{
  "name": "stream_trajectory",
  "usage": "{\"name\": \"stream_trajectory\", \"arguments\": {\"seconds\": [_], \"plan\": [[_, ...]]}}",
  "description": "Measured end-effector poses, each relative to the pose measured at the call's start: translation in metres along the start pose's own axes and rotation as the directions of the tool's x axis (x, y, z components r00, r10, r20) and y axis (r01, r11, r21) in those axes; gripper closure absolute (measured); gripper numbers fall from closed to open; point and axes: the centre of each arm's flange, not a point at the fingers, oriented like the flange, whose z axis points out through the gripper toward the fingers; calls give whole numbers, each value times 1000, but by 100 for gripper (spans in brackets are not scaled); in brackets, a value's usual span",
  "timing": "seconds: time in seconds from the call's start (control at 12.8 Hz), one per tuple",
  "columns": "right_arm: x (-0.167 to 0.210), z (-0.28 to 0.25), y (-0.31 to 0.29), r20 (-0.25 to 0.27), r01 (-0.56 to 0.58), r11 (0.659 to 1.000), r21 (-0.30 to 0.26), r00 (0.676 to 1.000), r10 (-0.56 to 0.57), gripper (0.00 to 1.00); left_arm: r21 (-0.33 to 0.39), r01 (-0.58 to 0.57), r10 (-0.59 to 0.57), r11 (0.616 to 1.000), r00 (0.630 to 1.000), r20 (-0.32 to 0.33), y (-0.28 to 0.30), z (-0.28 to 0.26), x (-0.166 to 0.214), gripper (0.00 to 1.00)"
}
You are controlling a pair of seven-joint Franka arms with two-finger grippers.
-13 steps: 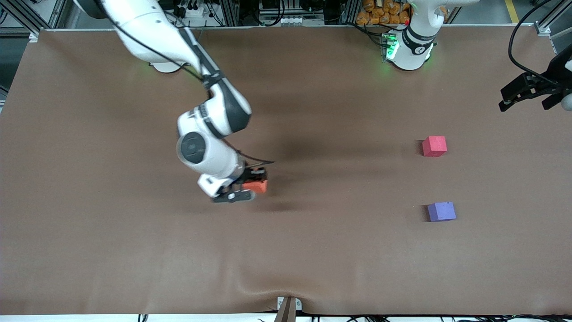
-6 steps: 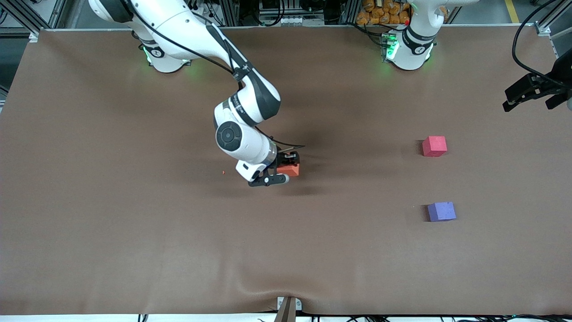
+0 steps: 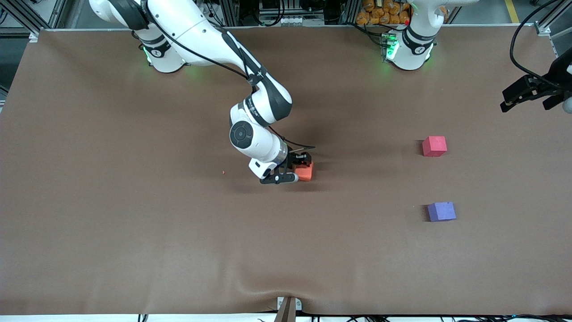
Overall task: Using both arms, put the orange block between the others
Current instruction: 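Carry the orange cube to mid-table with the right gripper and release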
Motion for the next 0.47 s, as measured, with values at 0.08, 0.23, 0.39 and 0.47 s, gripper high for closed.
{"name": "stream_trajectory", "arguments": {"seconds": [0.08, 0.23, 0.39, 0.47], "plan": [[-1, 3, -2, 4, -5, 1000, 7, 1000, 5, 14, 0, -1, 1, 1000, 1000, 5, 1, 2, 1, 0], [-3, 4, -5, 0, -3, 1000, 12, 1000, 3, 10, 1, -6, 6, 1000, 1000, 15, 4, 8, 3, 0], [5, -4, -5, -19, -5, 1000, 16, 1000, 5, 4, 2, -10, 10, 1000, 1000, 27, 7, 14, 6, 0], [11, -11, -4, -33, -8, 1000, 20, 999, 8, 0, 2, -13, 13, 1000, 999, 34, 10, 18, 8, 0]]}}
